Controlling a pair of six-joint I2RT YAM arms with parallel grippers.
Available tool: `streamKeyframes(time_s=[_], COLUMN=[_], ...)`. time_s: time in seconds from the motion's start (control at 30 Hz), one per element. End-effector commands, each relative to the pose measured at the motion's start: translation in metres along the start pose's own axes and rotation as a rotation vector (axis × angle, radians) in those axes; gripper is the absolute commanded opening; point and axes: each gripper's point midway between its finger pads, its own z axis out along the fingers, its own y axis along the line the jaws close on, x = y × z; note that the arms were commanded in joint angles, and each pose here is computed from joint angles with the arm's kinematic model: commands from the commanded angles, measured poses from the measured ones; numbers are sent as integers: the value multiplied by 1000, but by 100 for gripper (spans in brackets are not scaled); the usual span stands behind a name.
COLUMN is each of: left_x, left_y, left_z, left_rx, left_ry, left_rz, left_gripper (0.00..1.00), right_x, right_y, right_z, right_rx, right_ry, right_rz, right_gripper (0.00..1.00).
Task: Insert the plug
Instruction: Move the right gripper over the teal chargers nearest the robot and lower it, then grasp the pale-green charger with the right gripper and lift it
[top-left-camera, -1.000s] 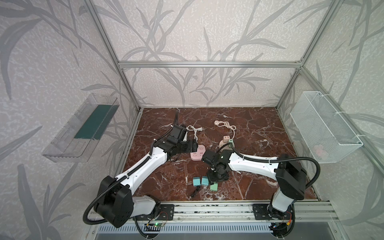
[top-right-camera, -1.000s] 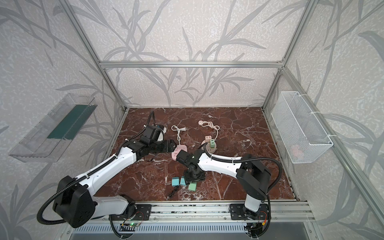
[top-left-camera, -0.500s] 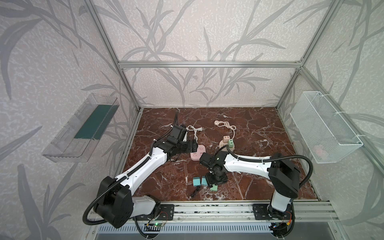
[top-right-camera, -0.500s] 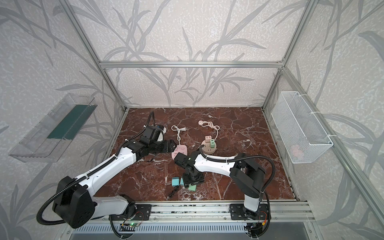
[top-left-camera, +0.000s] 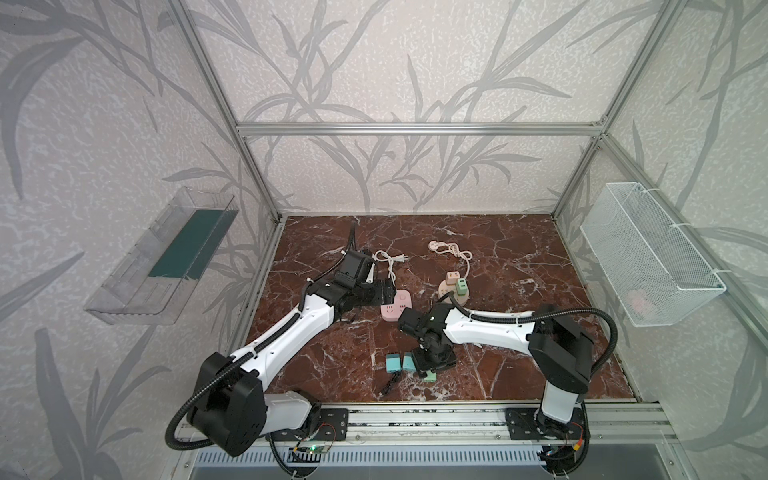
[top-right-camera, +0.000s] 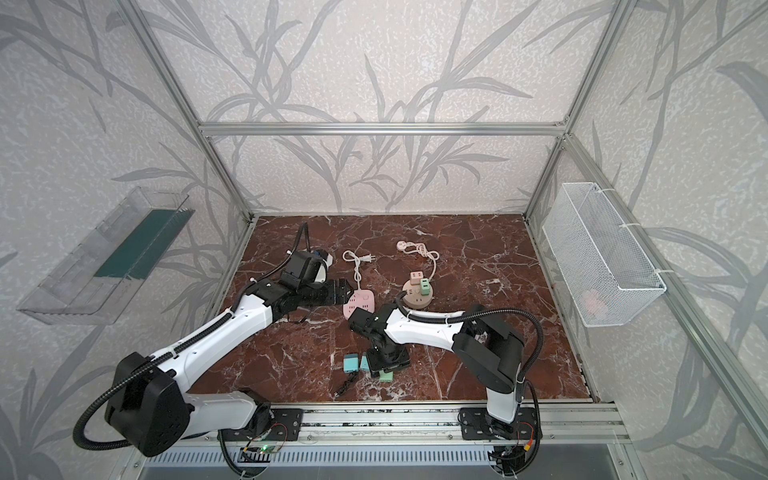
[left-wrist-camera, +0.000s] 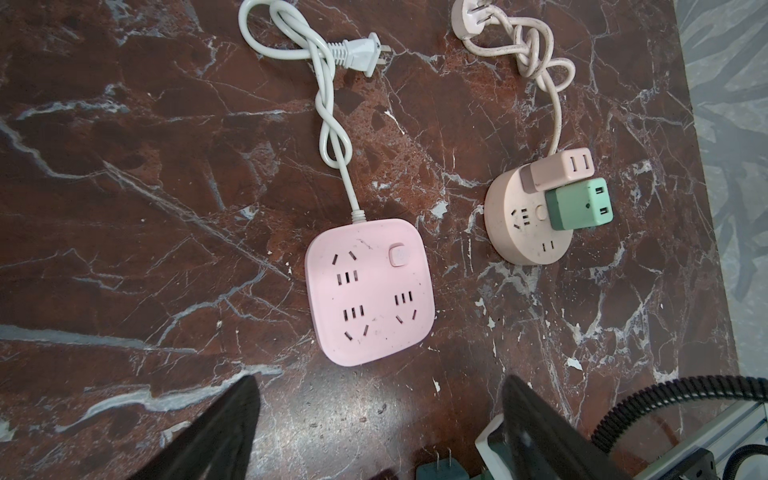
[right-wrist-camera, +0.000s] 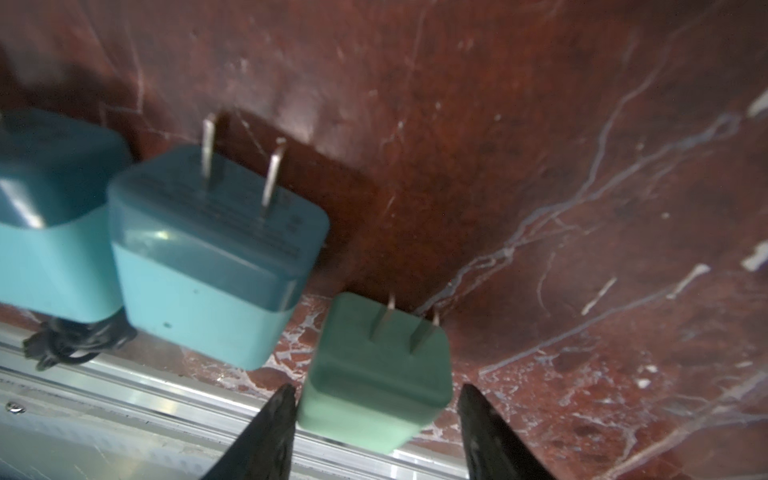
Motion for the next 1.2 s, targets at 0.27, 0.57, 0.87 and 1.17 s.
streamKeyframes(time_s=[0.27,0.57,0.87,1.17], left_x=[-1,-2,-2,-3], left_y=[-2,-2,-1,0], left_z=[-2,-3,-4,-5], left_rx=[8,5,0,-7], left_ry=[-10,-13,-13,-14], left_rz=[-2,0,1,4], left_gripper=[90,90,90,89], right_x=[2,-1,-3,-16], right_y=[-11,-9,-11,-22], right_z=[-3,3,6,-17], right_rx=[68,25,13,43], right_ry=[-10,-54,-82,-158], right_rz=[-22,-57,-62,-141], right_gripper=[60,48,42,0])
